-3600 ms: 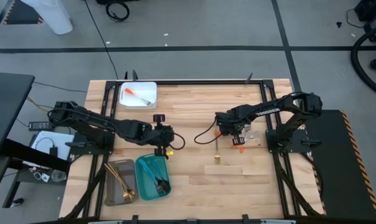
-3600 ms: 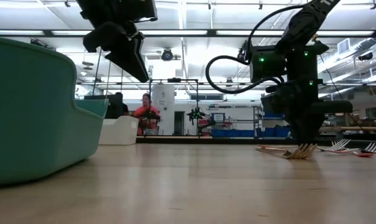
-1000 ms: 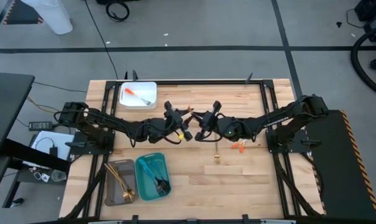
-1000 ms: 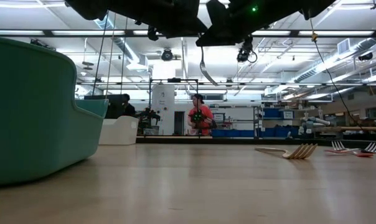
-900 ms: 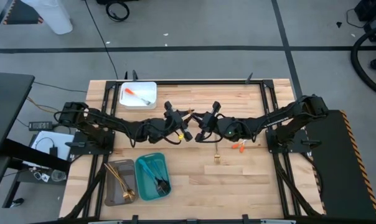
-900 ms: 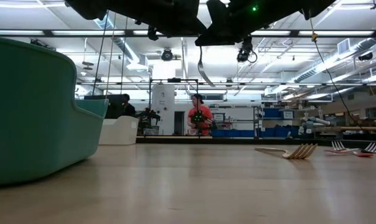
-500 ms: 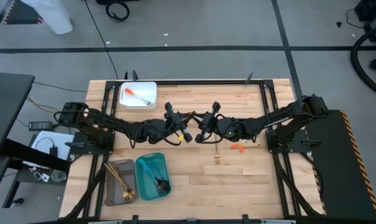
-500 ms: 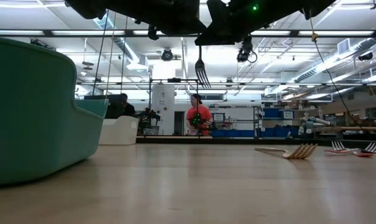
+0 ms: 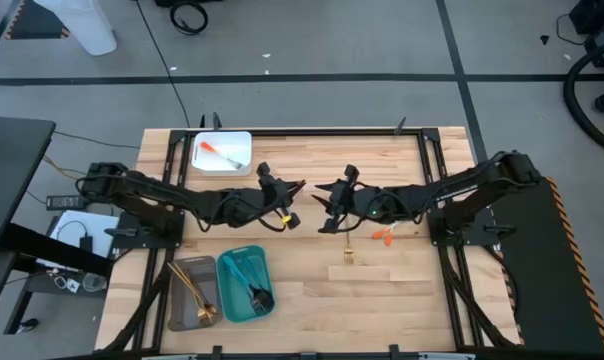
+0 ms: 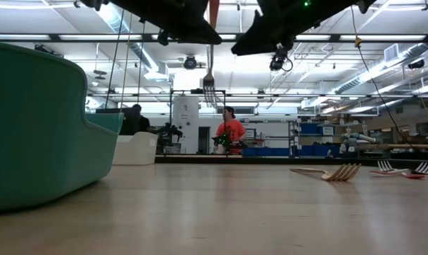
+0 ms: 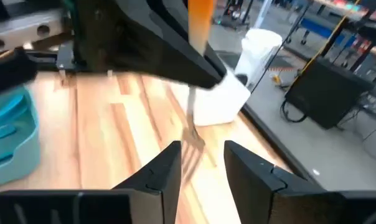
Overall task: Sort silverware by color (type)
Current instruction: Put the orange fork into the white bin
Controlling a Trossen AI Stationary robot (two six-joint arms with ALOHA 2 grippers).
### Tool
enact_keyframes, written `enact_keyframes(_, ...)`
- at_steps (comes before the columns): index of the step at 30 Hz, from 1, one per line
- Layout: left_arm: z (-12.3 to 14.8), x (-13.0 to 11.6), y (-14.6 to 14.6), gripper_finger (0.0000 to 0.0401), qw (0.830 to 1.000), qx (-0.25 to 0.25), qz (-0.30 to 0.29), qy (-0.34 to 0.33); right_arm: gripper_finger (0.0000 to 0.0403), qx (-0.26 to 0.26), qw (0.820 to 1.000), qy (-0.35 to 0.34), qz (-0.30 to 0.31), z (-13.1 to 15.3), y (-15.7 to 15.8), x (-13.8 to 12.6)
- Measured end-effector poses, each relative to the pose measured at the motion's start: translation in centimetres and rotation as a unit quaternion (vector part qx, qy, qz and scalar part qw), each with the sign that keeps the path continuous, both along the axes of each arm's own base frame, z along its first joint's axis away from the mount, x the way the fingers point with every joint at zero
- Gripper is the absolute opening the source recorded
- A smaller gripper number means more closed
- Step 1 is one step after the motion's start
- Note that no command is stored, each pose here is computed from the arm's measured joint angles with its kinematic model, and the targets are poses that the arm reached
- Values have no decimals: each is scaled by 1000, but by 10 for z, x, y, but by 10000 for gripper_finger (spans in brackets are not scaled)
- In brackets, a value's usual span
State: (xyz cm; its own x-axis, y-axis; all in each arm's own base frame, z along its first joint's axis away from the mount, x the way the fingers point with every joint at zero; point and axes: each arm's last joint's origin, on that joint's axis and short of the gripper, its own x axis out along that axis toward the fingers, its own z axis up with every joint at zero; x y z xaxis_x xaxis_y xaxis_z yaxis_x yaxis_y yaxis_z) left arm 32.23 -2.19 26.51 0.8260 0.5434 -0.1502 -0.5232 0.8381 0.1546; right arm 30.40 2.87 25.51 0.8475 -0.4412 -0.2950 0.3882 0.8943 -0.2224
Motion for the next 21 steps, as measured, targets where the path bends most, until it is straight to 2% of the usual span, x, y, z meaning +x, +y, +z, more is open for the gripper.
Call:
enact_keyframes(6,0,-9,3,11,999,-21,17,27,129,37,998,41,19,-10,6,-4)
enact_keyframes(11,-2,-14,12,11,997,-12,47,54,128,46,996,64,29,-16,13,-6)
enact_keyframes(17,-2,-30,31,11,995,-22,83,54,128,29,995,95,31,-21,21,-11)
enact_keyframes(21,-2,-51,41,11,992,-6,95,82,128,22,993,110,28,-23,22,-13)
